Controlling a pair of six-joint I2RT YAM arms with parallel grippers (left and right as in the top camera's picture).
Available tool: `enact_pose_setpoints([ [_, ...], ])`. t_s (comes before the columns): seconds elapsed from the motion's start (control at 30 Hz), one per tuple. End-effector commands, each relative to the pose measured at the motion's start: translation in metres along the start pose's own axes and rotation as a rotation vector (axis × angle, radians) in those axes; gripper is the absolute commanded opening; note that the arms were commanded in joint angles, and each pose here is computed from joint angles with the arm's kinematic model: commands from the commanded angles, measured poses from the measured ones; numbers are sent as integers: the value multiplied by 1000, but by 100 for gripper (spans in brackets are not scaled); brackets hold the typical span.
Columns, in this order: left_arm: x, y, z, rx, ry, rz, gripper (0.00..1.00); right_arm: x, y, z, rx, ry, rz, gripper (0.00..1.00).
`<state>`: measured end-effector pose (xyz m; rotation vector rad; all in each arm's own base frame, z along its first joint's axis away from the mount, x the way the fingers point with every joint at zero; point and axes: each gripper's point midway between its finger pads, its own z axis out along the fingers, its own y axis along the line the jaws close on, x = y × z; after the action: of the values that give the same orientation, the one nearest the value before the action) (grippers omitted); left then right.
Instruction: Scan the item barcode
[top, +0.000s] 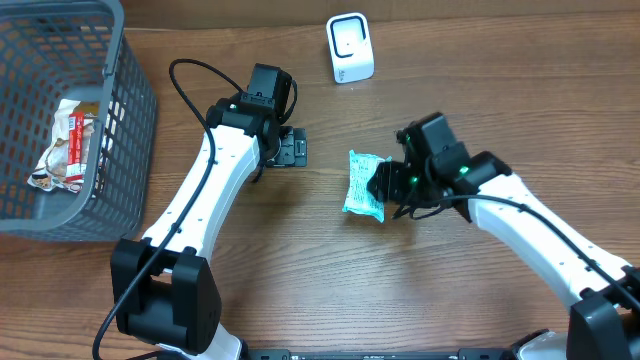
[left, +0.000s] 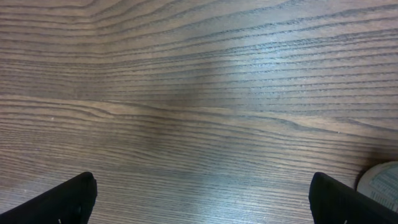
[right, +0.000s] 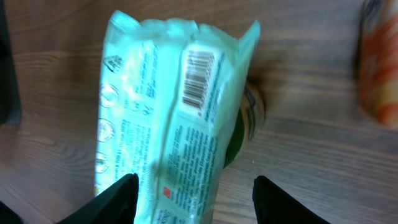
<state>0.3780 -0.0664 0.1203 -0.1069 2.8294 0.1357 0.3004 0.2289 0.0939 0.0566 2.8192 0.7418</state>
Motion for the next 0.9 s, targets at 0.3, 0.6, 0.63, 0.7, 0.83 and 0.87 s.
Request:
enact_pose_setpoints([
  [0.3, 0, 2, 0, -6, -2, 4, 100, 8, 6, 13, -25, -21, 25, 11],
  [0.6, -1, 2, 0, -6, -3, 4, 100, -16, 40, -21, -78, -85, -10, 4],
  [0.63, -1, 2, 0, -5, -6, 4, 100, -18, 44, -23, -85, -91, -17, 4],
  [0.7, -2, 2, 0, -5, -7, -2, 100, -19, 49, -24, -95, -98, -27, 4],
  [0.83, -2, 3, 0, -6, -6, -14, 100, -13, 57, -21, -105, -89, -50, 4],
  [0.87, -2, 3, 0, -7, -6, -14, 100, -10, 61, -20, -112, -85, -63, 4],
])
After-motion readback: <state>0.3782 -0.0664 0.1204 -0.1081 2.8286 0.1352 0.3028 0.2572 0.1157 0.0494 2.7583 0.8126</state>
